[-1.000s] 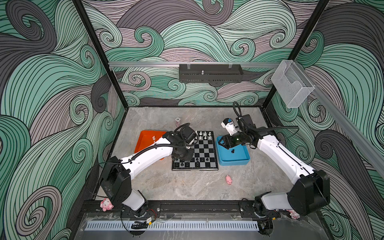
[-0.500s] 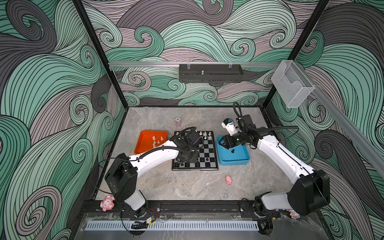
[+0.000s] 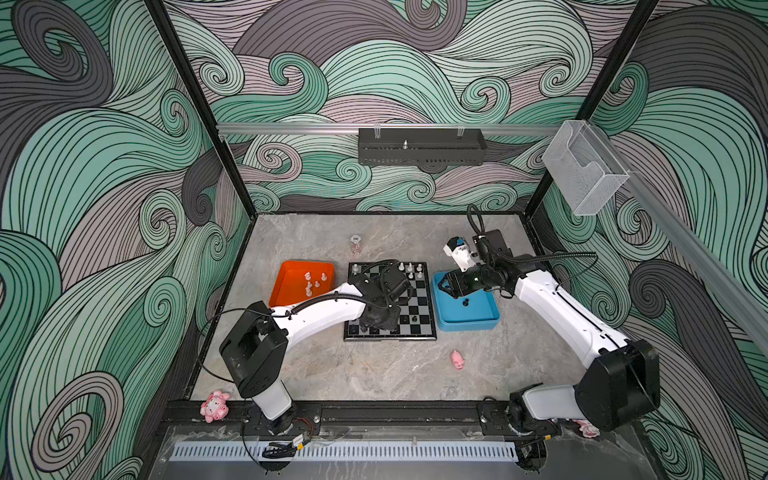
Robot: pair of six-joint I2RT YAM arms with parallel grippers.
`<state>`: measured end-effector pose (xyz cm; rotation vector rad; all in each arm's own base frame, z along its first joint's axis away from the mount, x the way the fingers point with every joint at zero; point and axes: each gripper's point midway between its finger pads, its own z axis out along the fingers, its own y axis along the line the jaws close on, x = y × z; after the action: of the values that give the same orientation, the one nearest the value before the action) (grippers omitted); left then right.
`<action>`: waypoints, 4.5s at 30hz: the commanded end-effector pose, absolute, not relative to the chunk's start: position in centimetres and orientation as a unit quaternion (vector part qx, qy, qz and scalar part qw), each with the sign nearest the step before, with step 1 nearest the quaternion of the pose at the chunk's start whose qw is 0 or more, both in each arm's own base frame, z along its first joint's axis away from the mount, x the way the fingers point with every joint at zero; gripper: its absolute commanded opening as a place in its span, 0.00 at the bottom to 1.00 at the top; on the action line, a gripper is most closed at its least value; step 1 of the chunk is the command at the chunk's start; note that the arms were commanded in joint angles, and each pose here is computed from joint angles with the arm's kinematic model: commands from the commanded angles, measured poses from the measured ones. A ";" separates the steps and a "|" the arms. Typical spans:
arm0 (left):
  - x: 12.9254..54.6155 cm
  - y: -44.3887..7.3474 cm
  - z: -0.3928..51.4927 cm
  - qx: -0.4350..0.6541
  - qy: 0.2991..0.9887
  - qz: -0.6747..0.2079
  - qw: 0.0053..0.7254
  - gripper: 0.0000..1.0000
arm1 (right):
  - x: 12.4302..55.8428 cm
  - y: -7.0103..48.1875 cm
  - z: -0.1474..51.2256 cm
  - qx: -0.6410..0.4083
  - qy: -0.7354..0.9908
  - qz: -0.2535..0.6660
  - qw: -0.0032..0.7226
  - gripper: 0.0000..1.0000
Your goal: Set up the chess pieces on the board
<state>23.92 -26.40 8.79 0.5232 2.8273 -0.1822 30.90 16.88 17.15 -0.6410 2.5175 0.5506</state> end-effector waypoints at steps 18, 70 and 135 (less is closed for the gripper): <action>24.4 -26.5 7.4 0.167 0.976 -0.036 0.133 0.00 | 30.9 16.5 17.1 -0.236 0.920 0.196 0.243 0.61; 25.1 -27.4 7.0 0.171 0.976 -0.037 0.132 0.01 | 30.9 16.4 17.1 -0.235 0.921 0.196 0.243 0.61; 24.7 -26.7 6.4 0.177 0.977 -0.013 0.116 0.00 | 30.8 16.5 16.9 -0.236 0.921 0.197 0.241 0.61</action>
<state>24.52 -26.54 6.22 0.5157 2.8613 -0.0710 31.03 16.68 17.13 -0.6370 2.5171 0.5443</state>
